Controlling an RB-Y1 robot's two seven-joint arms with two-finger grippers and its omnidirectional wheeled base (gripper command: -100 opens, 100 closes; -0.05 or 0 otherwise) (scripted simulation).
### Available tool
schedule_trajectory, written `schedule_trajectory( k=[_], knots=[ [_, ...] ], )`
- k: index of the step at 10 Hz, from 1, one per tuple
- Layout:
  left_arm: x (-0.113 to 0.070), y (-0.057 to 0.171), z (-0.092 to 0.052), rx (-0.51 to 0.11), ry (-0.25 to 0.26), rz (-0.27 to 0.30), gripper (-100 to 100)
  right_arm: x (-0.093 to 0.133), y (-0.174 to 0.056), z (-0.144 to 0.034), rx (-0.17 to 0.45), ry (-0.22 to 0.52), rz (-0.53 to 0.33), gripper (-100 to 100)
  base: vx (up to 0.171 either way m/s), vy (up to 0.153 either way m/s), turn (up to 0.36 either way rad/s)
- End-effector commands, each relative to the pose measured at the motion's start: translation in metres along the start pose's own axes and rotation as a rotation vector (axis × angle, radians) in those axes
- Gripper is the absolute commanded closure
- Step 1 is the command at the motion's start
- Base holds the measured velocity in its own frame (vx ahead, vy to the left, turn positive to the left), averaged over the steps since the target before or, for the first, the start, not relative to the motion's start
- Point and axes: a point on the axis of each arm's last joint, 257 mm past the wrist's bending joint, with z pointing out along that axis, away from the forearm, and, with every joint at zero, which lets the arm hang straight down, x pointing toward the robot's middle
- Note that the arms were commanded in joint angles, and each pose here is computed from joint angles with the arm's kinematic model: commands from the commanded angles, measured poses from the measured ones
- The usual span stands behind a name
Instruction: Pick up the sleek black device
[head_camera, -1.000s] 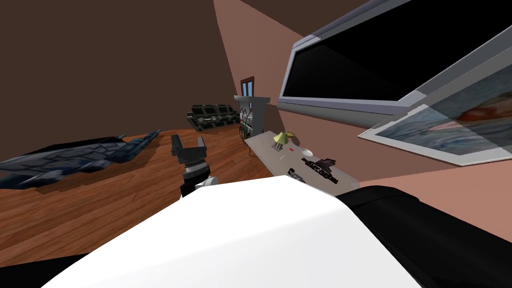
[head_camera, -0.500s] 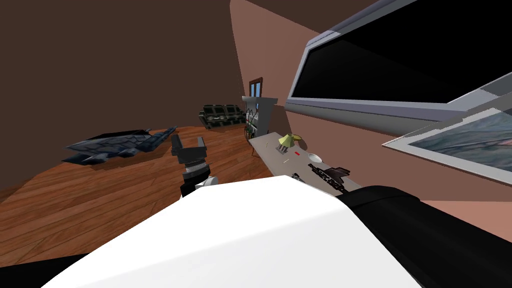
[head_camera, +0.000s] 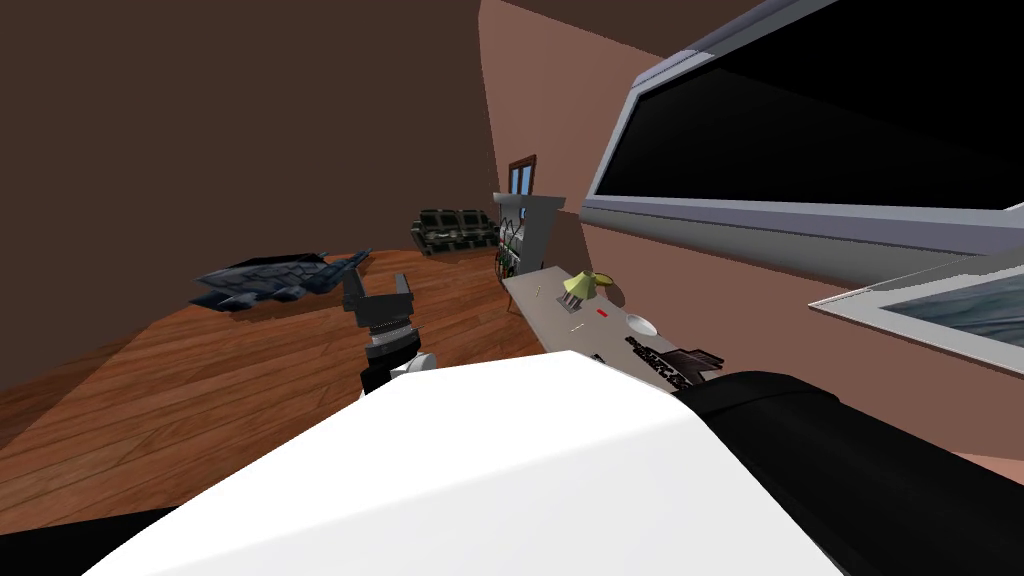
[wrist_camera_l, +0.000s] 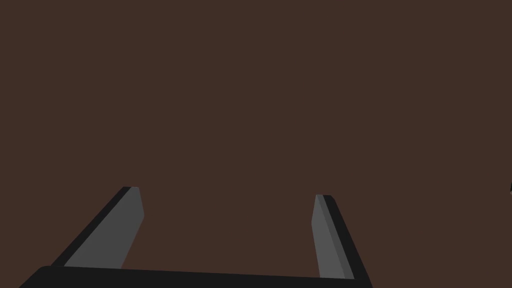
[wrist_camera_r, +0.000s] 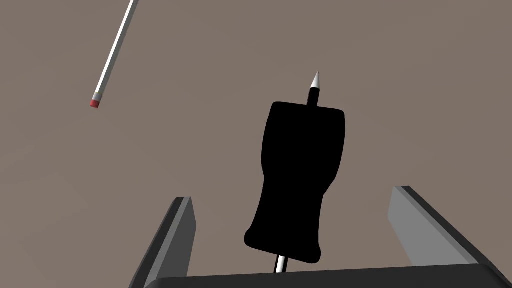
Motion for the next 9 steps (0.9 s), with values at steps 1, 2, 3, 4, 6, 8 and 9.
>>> schedule_trajectory(
  k=[1, 2, 3, 4, 6, 8, 9],
  knots=[
    [0.0, 0.0, 0.0, 0.0, 0.0, 0.0, 0, -0.001, 0.004, 0.001, -0.004, -0.003, 0.003, -100, -0.001, -0.002, -0.026],
    [0.0, 0.0, 0.0, 0.0, 0.0, 0.0, 0, -0.001, 0.004, 0.001, -0.004, -0.003, 0.003, -100, -0.004, 0.006, 0.008],
    [0.0, 0.0, 0.0, 0.0, 0.0, 0.0, 0, -0.006, 0.023, 0.0, -0.037, -0.023, 0.035, -100, 0.008, -0.01, 0.261],
    [0.0, 0.0, 0.0, 0.0, 0.0, 0.0, 0, -0.006, 0.023, 0.0, -0.037, -0.023, 0.035, -100, 0.011, -0.03, 0.112],
    [0.0, 0.0, 0.0, 0.0, 0.0, 0.0, 0, -0.01, 0.041, -0.001, -0.068, -0.041, 0.063, -100, 0.011, -0.039, 0.159],
    [0.0, 0.0, 0.0, 0.0, 0.0, 0.0, 0, -0.02, 0.069, -0.005, -0.12, -0.073, 0.109, -100, 0.024, -0.051, 0.207],
    [0.0, 0.0, 0.0, 0.0, 0.0, 0.0, 0, -0.021, 0.072, -0.005, -0.125, -0.074, 0.109, -100, 0.016, -0.053, 0.093]
  ],
)
